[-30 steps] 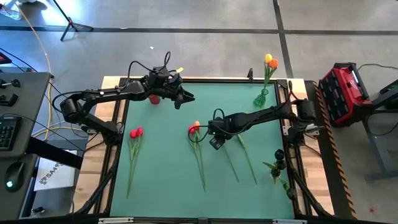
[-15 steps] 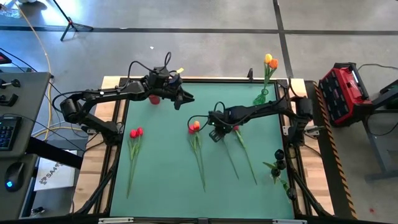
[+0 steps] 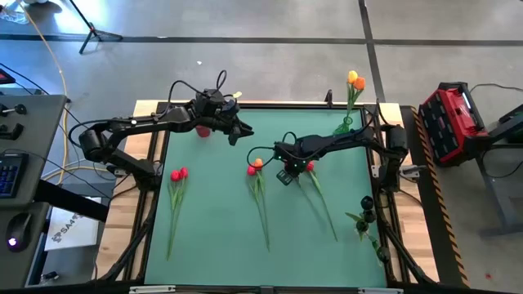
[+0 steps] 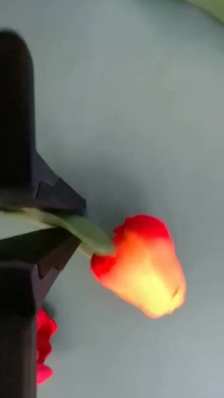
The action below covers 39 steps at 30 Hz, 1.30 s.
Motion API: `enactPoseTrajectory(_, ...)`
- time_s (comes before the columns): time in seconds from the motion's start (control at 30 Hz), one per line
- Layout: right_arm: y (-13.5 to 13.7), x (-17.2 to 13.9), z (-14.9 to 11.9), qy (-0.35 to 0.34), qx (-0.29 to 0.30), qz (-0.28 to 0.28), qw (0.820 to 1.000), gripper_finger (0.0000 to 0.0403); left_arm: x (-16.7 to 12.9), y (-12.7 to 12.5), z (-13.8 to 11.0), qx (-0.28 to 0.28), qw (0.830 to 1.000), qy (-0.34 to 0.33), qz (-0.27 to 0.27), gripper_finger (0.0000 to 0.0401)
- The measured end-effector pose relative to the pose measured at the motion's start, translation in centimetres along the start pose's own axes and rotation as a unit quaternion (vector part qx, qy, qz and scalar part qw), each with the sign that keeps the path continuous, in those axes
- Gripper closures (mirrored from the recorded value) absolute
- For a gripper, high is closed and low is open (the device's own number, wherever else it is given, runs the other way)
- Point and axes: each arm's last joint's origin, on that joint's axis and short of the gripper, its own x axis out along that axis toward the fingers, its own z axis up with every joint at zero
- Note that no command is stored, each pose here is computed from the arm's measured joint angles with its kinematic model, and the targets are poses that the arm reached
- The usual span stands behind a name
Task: Sort flowers into vase by color
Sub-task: Put the right orange tulip into the green flower vase
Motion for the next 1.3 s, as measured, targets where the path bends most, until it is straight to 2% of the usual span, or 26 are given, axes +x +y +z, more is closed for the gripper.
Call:
enactPoseTrajectory(0.1,-0.1,-1.2,-0.1,-0.01,0.005,0.011,1.0,0.0397,0.0,0.1,-0.2,-0.001,1.0,0.011,0.005,0.0275)
enactPoseTrajectory(0.23,-0.3,-4.2,-0.1,-0.05,0.018,0.029,0.998,0.0392,0.0,0.2,-0.4,-0.002,1.0,0.019,0.018,0.0275)
enactPoseTrajectory(0.37,-0.6,-7.7,-0.3,-0.121,0.024,0.029,0.992,0.04,0.0,0.2,-0.4,-0.001,1.0,0.017,0.018,0.0275)
enactPoseTrajectory(0.5,-1.4,-11.9,-1.0,-0.209,0.048,0.024,0.976,0.04,0.0,0.2,-0.4,0.003,1.0,0.017,0.018,0.0275)
enactPoseTrajectory(0.67,-3.0,-17.3,-2.6,-0.33,0.081,0.0,0.941,0.0401,0.0,0.2,-0.4,0.003,1.0,0.017,0.018,0.0275)
enactPoseTrajectory(0.87,-5.3,-22.3,-5.2,-0.443,0.123,-0.04,0.887,0.0402,0.0,0.2,-0.4,0.003,1.0,0.017,0.018,0.0275)
enactPoseTrajectory(1.13,-8.0,-26.6,-8.5,-0.533,0.13,-0.114,0.828,0.0402,0.0,0.2,-0.6,-0.001,0.999,0.026,0.02,0.0275)
enactPoseTrajectory(1.3,-8.9,-27.6,-9.4,-0.552,0.122,-0.205,0.799,0.0402,0.0,0.2,-0.6,0.0,0.999,0.025,0.022,0.0275)
